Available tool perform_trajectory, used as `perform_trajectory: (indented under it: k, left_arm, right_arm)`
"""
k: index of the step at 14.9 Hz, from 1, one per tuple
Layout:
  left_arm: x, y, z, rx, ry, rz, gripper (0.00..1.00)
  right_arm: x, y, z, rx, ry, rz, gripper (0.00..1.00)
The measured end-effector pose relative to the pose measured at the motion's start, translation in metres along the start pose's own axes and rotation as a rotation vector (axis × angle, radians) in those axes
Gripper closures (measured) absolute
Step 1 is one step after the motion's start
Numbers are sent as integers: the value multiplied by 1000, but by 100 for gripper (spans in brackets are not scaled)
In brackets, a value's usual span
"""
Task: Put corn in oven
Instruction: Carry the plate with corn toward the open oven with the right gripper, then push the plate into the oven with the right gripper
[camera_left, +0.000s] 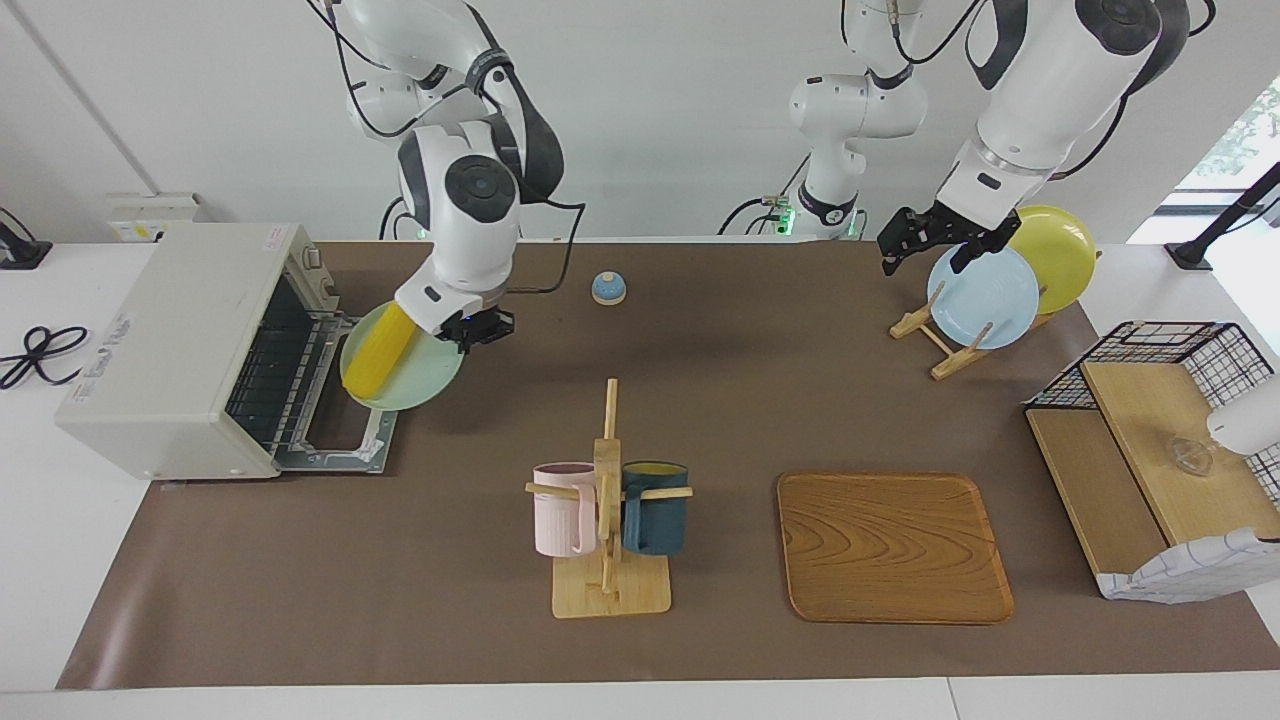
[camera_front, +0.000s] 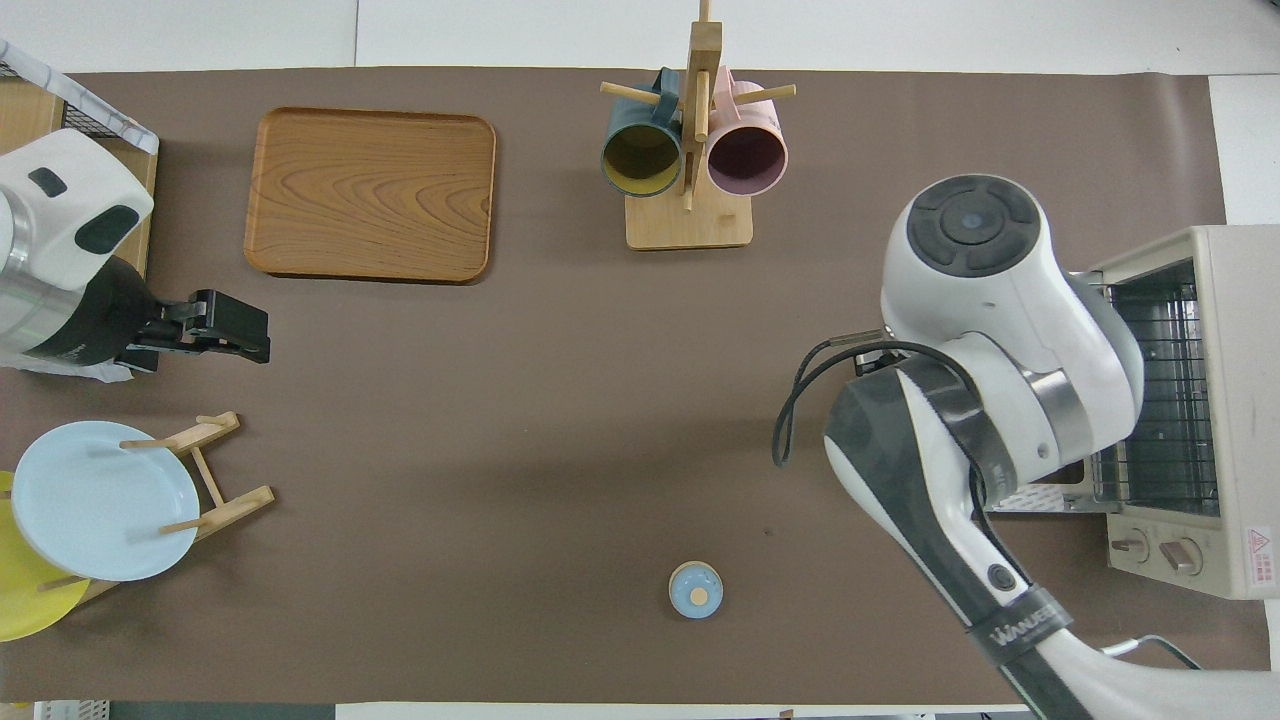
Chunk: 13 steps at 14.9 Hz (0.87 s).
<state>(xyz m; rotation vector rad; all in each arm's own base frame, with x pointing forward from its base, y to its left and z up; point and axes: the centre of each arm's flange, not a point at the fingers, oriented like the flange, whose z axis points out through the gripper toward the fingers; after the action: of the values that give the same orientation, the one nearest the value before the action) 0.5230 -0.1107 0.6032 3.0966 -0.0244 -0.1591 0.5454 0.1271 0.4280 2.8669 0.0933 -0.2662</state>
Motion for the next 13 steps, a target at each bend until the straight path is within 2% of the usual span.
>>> perform_trajectory:
  k: [4,7,9,13]
  left_arm:
    - [2,-7,1,0,-9,-13,0]
    - [4,-11,4,1,-16,-19,0]
    - [4,-9,5,2,-17,-16,0]
    - [4,-7,5,2,-19,-12,0]
  right_arm:
    - [10,102,42,47,-27,-45,97]
    - [7,153,71,73,-22,-81,97]
    - [3,167,85,81,-3,-89,97]
    - [-7,160,96,80,24,-97,97]
